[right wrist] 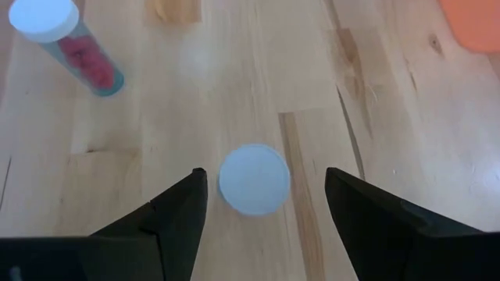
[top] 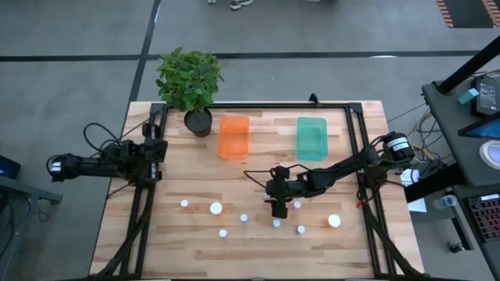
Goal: Pick and place medicine bottles into bin by pill shape (circle, oval)
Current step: Put the top right pink tablet bottle into the green bin
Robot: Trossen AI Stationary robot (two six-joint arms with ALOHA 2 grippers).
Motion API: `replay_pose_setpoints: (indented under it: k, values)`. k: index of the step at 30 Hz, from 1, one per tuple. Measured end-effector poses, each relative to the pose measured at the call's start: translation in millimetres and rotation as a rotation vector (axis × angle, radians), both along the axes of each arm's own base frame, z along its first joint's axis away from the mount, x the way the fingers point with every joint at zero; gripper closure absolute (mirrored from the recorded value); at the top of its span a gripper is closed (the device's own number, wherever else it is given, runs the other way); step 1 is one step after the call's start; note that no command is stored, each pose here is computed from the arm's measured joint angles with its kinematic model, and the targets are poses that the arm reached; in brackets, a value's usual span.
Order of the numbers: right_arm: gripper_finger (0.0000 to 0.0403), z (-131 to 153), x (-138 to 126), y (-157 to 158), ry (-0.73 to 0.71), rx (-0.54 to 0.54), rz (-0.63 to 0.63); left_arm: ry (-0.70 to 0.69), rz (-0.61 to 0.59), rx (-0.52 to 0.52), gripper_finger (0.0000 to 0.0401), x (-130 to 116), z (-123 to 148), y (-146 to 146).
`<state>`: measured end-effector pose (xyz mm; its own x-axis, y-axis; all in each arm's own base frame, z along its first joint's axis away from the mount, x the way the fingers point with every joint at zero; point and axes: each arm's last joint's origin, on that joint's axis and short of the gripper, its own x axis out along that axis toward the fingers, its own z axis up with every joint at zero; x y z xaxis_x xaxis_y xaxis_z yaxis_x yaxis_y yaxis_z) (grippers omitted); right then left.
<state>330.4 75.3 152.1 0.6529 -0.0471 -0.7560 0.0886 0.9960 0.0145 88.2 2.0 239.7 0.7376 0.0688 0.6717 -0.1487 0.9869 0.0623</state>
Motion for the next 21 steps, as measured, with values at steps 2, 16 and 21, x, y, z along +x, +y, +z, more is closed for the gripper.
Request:
replay_pose_setpoints:
  k: [2, 16, 21]
  values:
    - [0.0157, 0.0, 0.0, 0.0, 0.0, 0.0, 0.0, 0.0, 0.0, 0.0, 0.0401, 0.0, 0.0, 0.0]
    - [0.016, 0.0, 0.0, 0.0, 0.0, -0.001, 0.0, 0.0, 0.0, 0.0, 0.0401, 0.0, 0.0, 0.0]
    - [0.0187, 0.0, -0.1, -0.1, 0.001, -0.002, 0.0, 0.0, 0.0, 0.0, 0.0401, 0.0, 0.0, 0.0]
